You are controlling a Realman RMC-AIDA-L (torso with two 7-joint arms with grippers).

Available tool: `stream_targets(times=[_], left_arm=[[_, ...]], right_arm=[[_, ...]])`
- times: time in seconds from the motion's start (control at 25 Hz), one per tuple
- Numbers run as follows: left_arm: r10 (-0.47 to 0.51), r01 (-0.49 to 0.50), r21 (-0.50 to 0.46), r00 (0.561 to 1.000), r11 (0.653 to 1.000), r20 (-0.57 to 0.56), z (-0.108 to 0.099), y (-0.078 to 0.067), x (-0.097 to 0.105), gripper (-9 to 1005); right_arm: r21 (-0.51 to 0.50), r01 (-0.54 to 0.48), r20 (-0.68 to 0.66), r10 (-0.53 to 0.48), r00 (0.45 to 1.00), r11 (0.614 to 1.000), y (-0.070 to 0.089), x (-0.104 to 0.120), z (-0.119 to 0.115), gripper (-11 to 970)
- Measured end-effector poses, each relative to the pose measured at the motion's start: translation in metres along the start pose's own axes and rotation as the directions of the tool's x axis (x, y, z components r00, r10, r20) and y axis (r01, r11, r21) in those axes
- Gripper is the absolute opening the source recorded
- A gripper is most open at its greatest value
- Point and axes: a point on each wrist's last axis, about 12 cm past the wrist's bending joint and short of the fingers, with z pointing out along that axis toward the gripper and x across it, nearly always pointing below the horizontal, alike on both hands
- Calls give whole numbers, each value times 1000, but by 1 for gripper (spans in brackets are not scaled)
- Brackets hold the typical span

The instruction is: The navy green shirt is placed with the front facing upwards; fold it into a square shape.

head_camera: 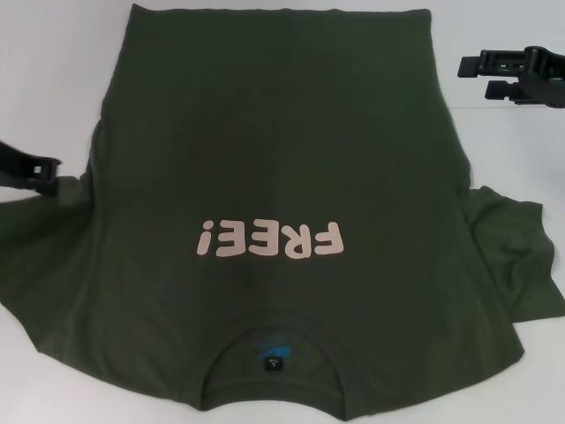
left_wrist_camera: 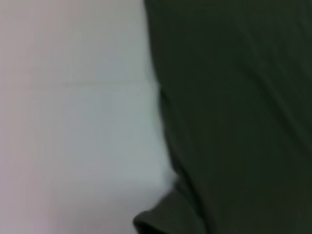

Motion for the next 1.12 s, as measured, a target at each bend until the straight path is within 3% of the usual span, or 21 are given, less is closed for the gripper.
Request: stream_targets(times=[0.24,0.36,0.52,0.96,1.04,1.12], left_arm=[[-15,22,72,995,997,-97,4,-36,-16,-2],[3,13,111,990,994,-142,16,-59,-24,-2],[4,14,120,989,993,-148,27,-70,-30,2],[-6,16,137,997,990,-74,40,-72,-39,22],[-1,9,170,999,985,-48,39,-72,-38,25],[16,-15,263,1000,965,0,35,-73,-34,60]], right_arm=[[-1,4,-2,-4,1000,1000,1,-1,1,780],[0,6,-2,-6,1000,1000,1,-1,2,779],[2,7,-1,-7,1000,1000,1,-1,2,778],[7,1,-2,-1,1000,1000,-1,1,0,775],[9,8,-2,-8,1000,1000,-1,1,0,775],[12,24,-6,-24,1000,1000,-2,1,0,774]])
